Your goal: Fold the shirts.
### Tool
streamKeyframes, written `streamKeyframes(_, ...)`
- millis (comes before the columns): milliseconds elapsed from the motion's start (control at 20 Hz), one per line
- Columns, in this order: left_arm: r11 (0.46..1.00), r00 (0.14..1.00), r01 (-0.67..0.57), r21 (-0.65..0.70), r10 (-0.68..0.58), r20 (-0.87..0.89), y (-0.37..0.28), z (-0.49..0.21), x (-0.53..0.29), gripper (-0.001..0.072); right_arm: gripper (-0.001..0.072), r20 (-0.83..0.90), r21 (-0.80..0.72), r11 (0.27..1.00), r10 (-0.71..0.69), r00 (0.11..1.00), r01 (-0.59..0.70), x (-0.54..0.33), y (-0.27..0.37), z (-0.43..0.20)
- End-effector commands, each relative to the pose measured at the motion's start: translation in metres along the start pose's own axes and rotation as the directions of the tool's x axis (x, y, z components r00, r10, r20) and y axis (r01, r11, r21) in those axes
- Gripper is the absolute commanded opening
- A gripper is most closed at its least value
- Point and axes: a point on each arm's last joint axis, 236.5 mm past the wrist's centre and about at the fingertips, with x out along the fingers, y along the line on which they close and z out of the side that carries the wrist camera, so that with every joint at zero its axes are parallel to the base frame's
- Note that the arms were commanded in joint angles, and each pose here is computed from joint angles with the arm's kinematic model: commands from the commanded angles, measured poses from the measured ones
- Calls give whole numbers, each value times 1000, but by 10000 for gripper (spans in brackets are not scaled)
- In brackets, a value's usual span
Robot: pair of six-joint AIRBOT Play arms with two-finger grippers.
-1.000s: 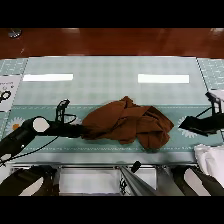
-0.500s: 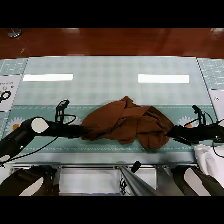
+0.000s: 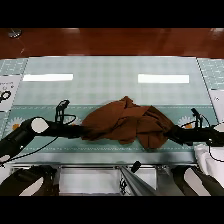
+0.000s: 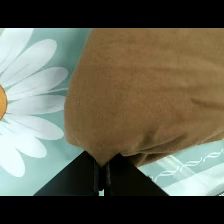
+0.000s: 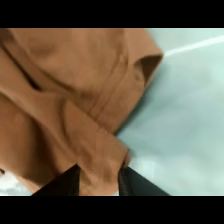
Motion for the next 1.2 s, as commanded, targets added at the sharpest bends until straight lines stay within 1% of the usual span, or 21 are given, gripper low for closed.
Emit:
streamKeyframes(0, 1000, 1000, 0, 2, 0, 13, 0, 3, 0, 28, 237, 62, 41, 998, 38, 997, -40, 1, 8, 14)
streamKeyframes(100, 1000, 999, 2, 6, -2, 32, -2, 9, -2, 28, 28, 62, 40, 997, 59, 996, -61, 0, 13, 14)
streamKeyframes(250, 999, 998, 4, 43, -7, 70, -10, 25, -11, 28, 26, 65, -37, 989, 144, 987, -142, -5, 36, 17)
streamKeyframes(450, 990, 983, -12, 141, -15, 185, -34, 72, -44, 27, 26, 103, -159, 972, 189, 976, -172, -41, 67, 44)
streamKeyframes(550, 973, 961, -52, 224, -12, 276, -52, 105, -78, 27, 26, 164, -264, 951, 210, 964, -162, -81, 94, 71)
streamKeyframes(650, 948, 914, -106, 301, -26, 404, -77, 142, -126, 27, 26, 270, -368, 917, 263, 926, -153, -132, 134, 102)
streamKeyframes(750, 918, 832, -170, 359, -62, 552, -107, 177, -193, 28, 26, 404, -485, 865, 355, 843, -132, -201, 187, 130)
streamKeyframes(900, 900, 643, -217, 379, -160, 749, -154, 212, -315, 28, 25, 593, -610, 793, 464, 658, -10, -322, 262, 143)
streamKeyframes(1050, 882, 415, -263, 390, -262, 872, -198, 211, -441, 28, 25, 680, -683, 719, 561, 473, 129, -422, 323, 112)
streamKeyframes(1150, 862, 281, -302, 407, -328, 902, -223, 192, -508, 27, 25, 700, -699, 687, 598, 390, 200, -464, 347, 85)
